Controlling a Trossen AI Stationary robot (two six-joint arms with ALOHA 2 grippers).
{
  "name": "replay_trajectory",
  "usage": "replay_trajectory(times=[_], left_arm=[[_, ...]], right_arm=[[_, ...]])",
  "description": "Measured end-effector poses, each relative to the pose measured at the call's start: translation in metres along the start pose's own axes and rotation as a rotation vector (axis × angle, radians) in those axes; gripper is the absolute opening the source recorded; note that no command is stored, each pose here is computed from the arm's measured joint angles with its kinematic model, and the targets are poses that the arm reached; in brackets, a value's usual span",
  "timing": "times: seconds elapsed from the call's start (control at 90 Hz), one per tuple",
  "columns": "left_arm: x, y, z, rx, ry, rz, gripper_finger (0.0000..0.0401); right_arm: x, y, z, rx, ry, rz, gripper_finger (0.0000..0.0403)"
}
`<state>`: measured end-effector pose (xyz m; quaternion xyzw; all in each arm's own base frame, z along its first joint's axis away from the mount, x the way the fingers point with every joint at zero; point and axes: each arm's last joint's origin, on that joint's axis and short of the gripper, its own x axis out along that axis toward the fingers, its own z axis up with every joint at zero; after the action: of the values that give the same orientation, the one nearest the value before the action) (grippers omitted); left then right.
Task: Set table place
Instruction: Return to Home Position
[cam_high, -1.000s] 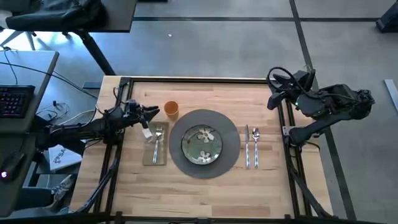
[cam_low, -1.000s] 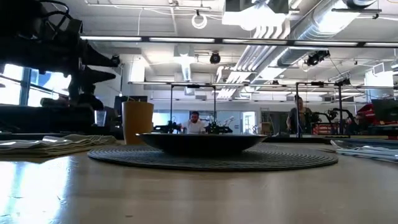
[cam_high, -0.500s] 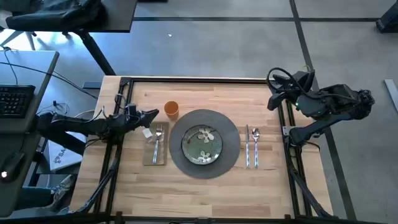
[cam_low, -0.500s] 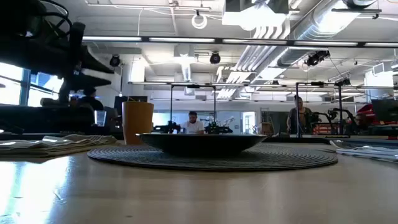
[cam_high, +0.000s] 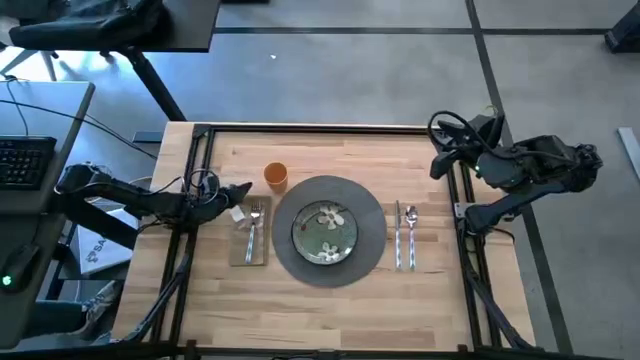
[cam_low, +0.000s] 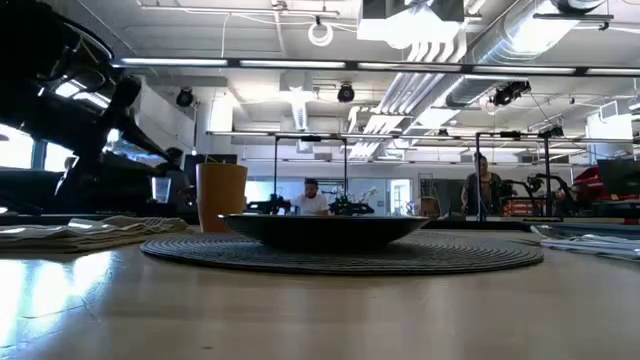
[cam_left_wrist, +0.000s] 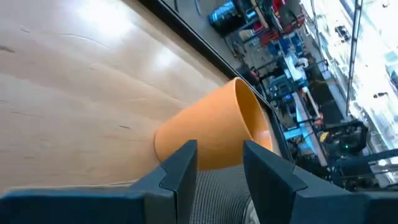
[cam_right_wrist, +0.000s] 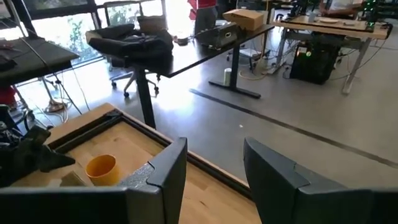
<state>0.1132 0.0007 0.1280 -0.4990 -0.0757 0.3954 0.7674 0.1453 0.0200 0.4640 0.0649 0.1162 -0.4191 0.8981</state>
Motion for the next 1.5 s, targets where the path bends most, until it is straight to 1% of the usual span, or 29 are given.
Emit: replay_trajectory(times=[0.078, 0.156, 0.222, 0.411, 0.489, 0.633, 0.811, 0.9, 0.967, 1.056, 1.367, 1.5], left_arm=[[0.000, 0.000, -0.001, 0.037, 0.009, -0.004, 0.0111], [-0.001, -0.001, 0.000, 0.109, 0.010, -0.011, 0.0111], [-0.001, -0.003, 0.000, 0.143, 0.012, -0.029, 0.0111], [-0.004, -0.012, 0.004, 0.264, 0.065, -0.130, 0.0111], [-0.005, -0.015, 0.008, 0.327, 0.058, -0.170, 0.0111], [-0.007, -0.018, 0.015, 0.519, 0.001, -0.206, 0.0111], [-0.009, -0.021, 0.024, 0.855, -0.106, -0.218, 0.0111], [-0.010, -0.022, 0.029, 0.941, -0.156, -0.211, 0.0111], [-0.011, -0.022, 0.033, 0.964, -0.195, -0.186, 0.0111], [-0.013, -0.022, 0.037, 0.965, -0.232, -0.167, 0.0111], [-0.020, -0.024, 0.048, 0.868, -0.305, -0.215, 0.0111], [-0.021, -0.025, 0.048, 0.864, -0.308, -0.217, 0.0111]], right_arm=[[0.000, 0.000, 0.000, -0.022, 0.006, 0.006, 0.0138], [0.000, 0.000, 0.000, -0.026, 0.010, 0.013, 0.0138], [0.000, 0.000, 0.000, -0.030, 0.010, 0.013, 0.0138], [0.000, -0.001, -0.002, -0.052, 0.019, 0.005, 0.0138], [0.000, -0.002, -0.003, -0.066, 0.022, -0.002, 0.0138], [0.001, -0.003, -0.003, -0.090, 0.023, -0.012, 0.0138], [0.005, -0.005, -0.002, -0.082, 0.027, -0.038, 0.0138], [0.006, -0.006, -0.001, -0.078, 0.029, -0.049, 0.0138], [0.007, -0.006, -0.001, -0.075, 0.029, -0.054, 0.0138], [0.008, -0.007, -0.001, -0.074, 0.030, -0.062, 0.0138], [0.010, -0.006, -0.001, -0.068, 0.025, -0.076, 0.0138], [0.014, -0.003, -0.001, -0.078, 0.019, -0.111, 0.0138]])
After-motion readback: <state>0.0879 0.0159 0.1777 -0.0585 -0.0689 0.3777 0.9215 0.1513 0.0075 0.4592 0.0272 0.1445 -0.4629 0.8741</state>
